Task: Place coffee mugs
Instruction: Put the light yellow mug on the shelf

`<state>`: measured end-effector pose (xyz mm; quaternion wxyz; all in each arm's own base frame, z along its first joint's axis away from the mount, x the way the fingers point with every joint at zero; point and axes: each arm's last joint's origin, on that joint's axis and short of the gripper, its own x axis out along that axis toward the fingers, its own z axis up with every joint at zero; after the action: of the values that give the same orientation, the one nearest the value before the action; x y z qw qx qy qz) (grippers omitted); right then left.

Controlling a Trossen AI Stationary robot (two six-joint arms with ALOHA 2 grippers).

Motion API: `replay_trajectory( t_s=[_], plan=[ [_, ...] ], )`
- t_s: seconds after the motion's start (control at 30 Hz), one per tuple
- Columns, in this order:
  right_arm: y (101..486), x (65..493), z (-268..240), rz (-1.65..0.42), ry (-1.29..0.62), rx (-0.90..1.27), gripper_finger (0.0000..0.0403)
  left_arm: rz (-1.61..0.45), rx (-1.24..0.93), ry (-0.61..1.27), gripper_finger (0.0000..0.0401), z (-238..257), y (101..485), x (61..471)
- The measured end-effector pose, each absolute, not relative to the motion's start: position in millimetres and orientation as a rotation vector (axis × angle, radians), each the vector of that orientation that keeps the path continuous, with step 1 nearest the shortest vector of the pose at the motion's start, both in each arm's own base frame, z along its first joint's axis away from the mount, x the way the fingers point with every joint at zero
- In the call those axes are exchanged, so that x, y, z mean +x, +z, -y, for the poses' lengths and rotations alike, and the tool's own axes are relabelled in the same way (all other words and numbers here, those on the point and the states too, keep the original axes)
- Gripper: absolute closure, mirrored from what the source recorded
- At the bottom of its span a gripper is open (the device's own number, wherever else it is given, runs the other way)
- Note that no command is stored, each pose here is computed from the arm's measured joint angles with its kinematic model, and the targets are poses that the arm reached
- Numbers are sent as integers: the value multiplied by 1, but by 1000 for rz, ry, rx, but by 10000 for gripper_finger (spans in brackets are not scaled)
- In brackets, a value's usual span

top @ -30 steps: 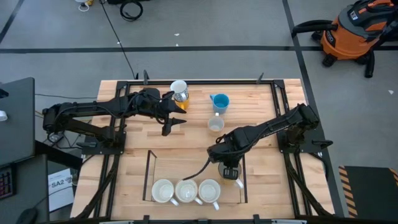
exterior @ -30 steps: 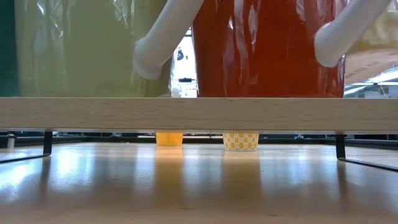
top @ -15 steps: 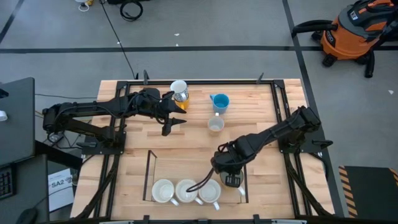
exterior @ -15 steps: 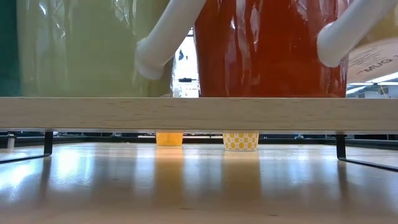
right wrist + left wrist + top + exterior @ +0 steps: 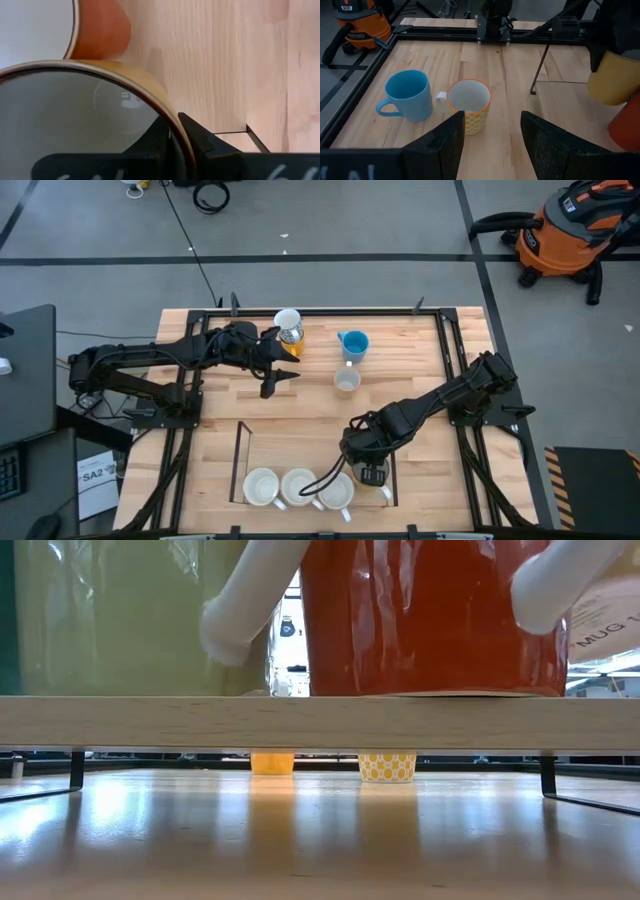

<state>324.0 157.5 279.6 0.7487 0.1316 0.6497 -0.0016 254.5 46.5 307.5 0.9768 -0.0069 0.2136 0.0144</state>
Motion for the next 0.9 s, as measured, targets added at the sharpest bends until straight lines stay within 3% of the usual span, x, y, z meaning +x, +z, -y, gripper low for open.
replay_trajectory(
  t_s=[0.9],
  plan=[
    [262, 326, -148, -1438, -52, 290, 368, -429, -13, 29, 202, -46, 308, 254]
  ],
)
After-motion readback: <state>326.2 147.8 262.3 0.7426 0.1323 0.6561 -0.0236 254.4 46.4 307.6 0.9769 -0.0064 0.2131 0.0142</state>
